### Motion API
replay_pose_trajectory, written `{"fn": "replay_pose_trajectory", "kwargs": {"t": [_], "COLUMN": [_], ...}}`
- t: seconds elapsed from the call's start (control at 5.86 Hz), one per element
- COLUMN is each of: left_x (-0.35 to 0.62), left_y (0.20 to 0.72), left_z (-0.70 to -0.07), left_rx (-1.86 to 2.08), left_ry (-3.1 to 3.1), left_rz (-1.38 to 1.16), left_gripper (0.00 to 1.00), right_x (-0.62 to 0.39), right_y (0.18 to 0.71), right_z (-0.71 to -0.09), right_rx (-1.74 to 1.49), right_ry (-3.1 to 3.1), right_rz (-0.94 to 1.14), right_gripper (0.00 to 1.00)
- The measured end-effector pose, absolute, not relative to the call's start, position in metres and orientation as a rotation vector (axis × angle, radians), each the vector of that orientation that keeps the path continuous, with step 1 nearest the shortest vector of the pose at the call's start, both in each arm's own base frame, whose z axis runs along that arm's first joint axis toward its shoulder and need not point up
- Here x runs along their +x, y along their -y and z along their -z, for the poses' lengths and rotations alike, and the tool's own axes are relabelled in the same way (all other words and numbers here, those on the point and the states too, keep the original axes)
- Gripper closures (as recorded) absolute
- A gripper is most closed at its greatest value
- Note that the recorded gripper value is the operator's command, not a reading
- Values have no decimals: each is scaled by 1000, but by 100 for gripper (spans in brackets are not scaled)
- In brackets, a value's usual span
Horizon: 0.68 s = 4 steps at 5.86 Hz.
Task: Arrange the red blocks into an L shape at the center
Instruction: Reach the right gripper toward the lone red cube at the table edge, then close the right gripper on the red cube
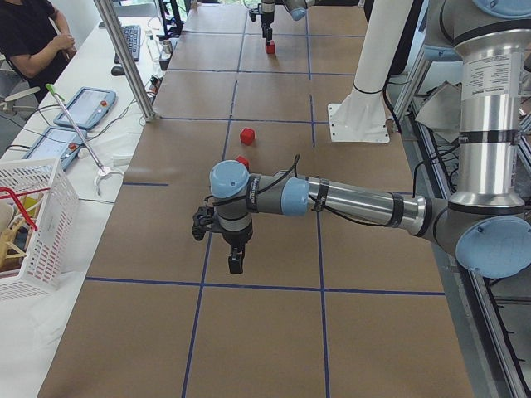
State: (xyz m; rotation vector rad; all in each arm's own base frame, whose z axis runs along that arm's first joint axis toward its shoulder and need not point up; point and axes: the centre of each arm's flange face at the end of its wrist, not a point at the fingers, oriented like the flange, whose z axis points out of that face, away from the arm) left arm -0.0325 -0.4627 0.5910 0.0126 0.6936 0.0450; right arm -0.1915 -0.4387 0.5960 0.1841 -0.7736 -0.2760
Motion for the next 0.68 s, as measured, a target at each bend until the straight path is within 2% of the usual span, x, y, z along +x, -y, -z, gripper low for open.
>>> {"fn": "replay_pose_trajectory", "kwargs": {"t": [0.51, 0.68], "left_x": [-33, -33], "left_y": [463, 463], "left_z": [-589, -588], "left_rx": [16, 19], "left_ry": [-694, -694], "left_rz": [-46, -46], "left_gripper": [0, 0], "right_x": [-194, -197], "right_y": [431, 430], "right_z": [-616, -621], "right_rx": [186, 179], "right_ry": [729, 722], "right_rz": [354, 362], "right_gripper": [0, 39]}}
